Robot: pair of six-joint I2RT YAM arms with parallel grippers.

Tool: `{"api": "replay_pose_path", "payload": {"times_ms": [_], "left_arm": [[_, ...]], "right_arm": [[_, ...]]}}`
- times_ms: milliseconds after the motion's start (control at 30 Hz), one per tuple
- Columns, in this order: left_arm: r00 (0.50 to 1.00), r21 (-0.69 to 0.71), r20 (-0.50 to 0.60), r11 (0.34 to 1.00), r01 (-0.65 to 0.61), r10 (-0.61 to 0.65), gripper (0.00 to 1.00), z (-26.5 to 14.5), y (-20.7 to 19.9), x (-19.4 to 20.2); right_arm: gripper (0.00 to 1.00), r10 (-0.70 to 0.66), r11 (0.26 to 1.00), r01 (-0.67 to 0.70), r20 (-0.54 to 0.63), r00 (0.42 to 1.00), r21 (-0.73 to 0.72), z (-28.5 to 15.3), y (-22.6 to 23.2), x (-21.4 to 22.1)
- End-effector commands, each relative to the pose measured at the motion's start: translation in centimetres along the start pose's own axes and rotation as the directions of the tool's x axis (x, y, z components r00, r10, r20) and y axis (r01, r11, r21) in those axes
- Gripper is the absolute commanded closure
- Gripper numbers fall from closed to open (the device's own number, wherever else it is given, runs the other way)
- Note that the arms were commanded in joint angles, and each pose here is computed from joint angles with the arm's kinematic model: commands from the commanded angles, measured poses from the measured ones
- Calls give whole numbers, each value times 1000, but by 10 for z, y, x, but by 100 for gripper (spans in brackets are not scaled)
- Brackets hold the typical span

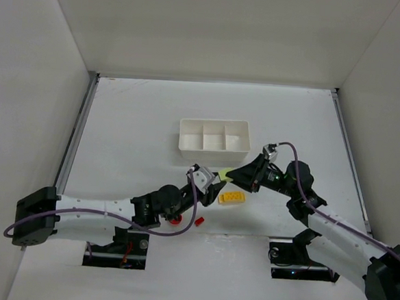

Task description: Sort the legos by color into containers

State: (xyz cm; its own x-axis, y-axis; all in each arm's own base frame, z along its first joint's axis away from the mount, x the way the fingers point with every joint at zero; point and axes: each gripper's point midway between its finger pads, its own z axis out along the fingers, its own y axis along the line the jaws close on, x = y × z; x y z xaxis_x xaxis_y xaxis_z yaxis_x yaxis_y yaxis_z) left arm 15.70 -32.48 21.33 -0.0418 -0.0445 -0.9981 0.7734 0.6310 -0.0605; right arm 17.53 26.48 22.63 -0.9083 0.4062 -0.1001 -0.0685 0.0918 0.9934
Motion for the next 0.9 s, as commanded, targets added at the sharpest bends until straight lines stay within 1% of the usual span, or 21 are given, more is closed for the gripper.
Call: {"api": "replay_pose_path", "payload": {"times_ms": [0,133,267,367,467,567,633,667,767,867], "left_arm": [[994,375,71,926,46,-78,83,-9,-94,-40],[997,384,56,923,20,-45,74,-9,-100,-32],[996,395,75,919,15,-48,65,-17,-98,-35],[993,430,103,903,13,-63,52,-31,-95,-43],[982,444,147,895,41,-118,48,-44,-80,-59],[962,389,180,914,120,-203,46,-48,-49,-71],[940,300,201,930,210,-277,45,-44,-17,-77],[923,264,216,929,260,-319,45,-43,-3,-80],[843,235,249,874,426,-478,43,-42,22,-93],[768,239,265,811,534,-583,43,-38,45,-106]], "right_arm": [[63,-107,984,90,-107,988,-151,3,53,12],[65,-130,982,107,-150,980,-155,7,54,15],[65,-145,981,115,-194,970,-158,10,49,20],[66,-152,979,116,-220,964,-168,11,49,22],[65,-159,976,121,-214,964,-179,12,52,21],[65,-162,975,127,-192,968,-180,14,54,17],[65,-168,974,138,-165,972,-182,15,57,10],[65,-170,973,141,-157,973,-182,17,57,8],[66,-155,976,133,-123,980,-175,22,59,-2],[67,-124,978,101,-116,985,-183,27,66,-8]]}}
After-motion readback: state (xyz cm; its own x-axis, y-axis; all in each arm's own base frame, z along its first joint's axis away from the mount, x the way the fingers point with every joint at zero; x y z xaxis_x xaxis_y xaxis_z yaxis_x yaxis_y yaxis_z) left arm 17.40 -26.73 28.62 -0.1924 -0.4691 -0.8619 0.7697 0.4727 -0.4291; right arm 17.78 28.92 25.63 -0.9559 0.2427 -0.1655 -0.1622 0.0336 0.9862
